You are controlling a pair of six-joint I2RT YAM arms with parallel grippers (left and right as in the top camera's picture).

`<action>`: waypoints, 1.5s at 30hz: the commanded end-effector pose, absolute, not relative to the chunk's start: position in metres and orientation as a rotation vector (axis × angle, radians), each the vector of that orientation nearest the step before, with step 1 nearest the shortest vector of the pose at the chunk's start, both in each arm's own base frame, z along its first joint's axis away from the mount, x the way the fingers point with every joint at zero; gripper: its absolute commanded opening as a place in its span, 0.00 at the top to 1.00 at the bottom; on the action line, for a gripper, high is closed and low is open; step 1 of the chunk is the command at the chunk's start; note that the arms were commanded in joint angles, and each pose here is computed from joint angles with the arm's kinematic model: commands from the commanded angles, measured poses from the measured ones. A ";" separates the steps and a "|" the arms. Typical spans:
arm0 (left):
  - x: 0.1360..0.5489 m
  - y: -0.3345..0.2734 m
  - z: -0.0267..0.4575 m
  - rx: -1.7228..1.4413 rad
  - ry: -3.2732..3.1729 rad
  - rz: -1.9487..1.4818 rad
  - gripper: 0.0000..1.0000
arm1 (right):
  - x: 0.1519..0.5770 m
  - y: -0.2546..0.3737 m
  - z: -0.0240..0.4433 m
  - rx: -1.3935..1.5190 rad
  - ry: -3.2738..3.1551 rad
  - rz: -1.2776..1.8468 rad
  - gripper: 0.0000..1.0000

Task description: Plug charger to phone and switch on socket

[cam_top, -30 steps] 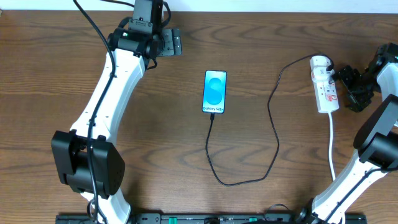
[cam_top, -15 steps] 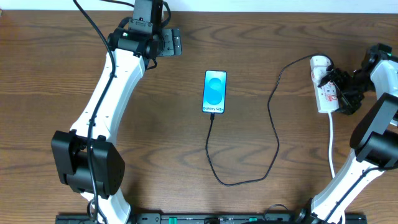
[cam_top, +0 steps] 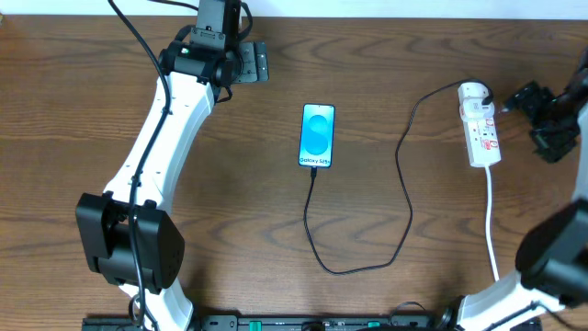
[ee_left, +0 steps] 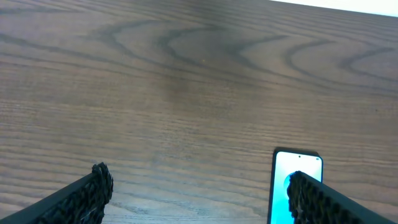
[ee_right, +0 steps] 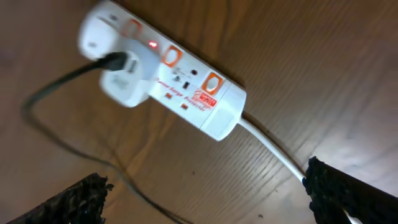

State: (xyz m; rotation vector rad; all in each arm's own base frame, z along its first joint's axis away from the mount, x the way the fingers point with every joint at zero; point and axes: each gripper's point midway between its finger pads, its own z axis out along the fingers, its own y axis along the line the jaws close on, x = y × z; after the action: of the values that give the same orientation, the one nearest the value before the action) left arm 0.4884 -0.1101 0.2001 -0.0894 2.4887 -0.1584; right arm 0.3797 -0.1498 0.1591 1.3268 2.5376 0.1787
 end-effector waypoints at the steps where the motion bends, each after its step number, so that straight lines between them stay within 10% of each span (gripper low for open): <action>1: 0.490 -0.110 0.199 -0.071 2.491 -0.136 0.08 | 0.379 -0.138 0.186 1.208 2.519 0.147 0.01; 26: 0.490 -0.110 0.199 -0.071 2.491 -0.136 0.08 | 0.356 0.004 0.292 0.223 2.502 0.032 0.01; 45: 0.490 -0.110 0.199 -0.071 2.491 -0.136 0.08 | 0.294 0.034 0.239 0.170 2.440 0.268 0.01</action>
State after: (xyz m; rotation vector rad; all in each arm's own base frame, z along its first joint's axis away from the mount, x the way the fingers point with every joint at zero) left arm 0.4884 -0.1100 0.2002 -0.0897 2.4886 -0.1575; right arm 0.2965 0.0269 0.2429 0.1876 2.4228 0.2312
